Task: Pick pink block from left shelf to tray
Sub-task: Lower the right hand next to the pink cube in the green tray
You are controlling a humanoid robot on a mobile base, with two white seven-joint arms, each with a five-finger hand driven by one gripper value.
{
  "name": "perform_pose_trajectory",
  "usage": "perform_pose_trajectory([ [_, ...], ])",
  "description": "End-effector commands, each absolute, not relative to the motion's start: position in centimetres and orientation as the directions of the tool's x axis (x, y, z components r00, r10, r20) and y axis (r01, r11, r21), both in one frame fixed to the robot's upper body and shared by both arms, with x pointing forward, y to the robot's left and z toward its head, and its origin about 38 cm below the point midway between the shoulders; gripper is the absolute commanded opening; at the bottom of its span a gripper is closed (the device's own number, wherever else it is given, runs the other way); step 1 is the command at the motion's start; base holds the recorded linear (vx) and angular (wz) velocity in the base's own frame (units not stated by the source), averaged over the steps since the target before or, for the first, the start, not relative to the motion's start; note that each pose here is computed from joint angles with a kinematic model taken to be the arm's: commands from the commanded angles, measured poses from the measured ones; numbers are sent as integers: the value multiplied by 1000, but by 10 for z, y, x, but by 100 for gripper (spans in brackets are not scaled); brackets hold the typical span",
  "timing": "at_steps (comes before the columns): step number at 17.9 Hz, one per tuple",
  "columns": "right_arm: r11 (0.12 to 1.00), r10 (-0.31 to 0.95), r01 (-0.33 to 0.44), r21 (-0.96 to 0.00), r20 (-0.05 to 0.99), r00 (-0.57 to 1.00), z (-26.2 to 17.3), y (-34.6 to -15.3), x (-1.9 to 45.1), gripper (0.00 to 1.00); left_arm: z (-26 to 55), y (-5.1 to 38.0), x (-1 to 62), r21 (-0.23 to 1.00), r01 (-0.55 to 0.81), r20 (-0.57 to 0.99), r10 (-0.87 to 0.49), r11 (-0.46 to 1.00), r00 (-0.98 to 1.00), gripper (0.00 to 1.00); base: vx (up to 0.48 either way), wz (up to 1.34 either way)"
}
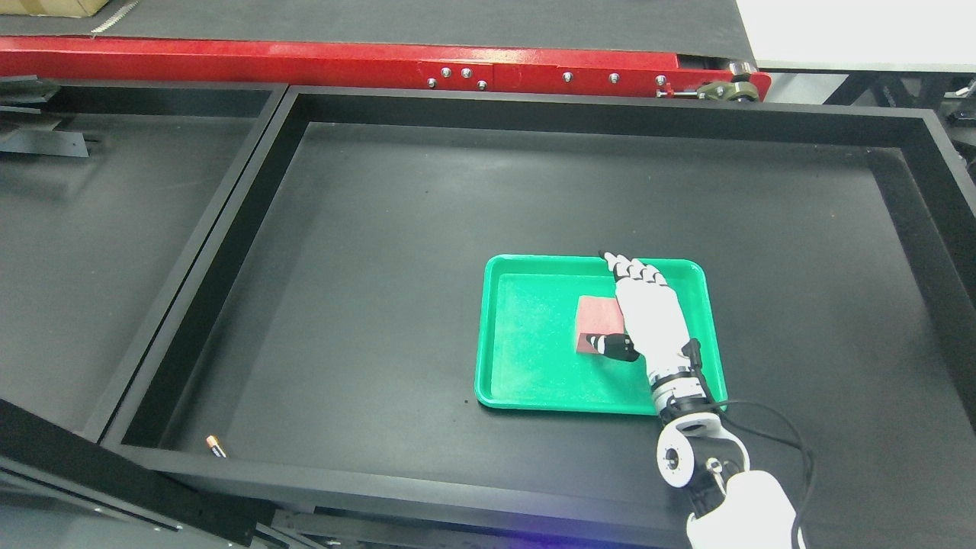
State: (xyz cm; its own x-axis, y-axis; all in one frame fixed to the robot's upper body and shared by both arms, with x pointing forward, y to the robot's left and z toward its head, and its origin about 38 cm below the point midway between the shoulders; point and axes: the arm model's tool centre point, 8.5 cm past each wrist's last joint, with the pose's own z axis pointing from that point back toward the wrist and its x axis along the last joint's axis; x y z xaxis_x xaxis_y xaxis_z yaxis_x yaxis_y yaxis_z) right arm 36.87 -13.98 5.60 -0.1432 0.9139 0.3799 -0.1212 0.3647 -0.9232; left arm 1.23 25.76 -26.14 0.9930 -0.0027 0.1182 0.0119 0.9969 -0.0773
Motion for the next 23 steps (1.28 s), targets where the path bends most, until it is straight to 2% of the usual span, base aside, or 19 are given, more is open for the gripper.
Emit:
perform_pose_trajectory([
  [1,336,926,-174,-926,358,-116,42,-149,377,99,-261,268,5,-62,12,115,-5,998,993,100,0,0],
  [4,352,921,-237,-906,381,-88,33,-150,380,99,-261,268,5,-62,12,115,-5,998,993,100,0,0],
  [7,374,913,-243,-895,402,-75,34,-152,384,99,-261,268,5,-62,12,115,-5,998,993,100,0,0],
  [23,357,921,-276,-892,386,-57,21,-154,390,99,-261,268,5,-62,12,115,-5,998,993,100,0,0],
])
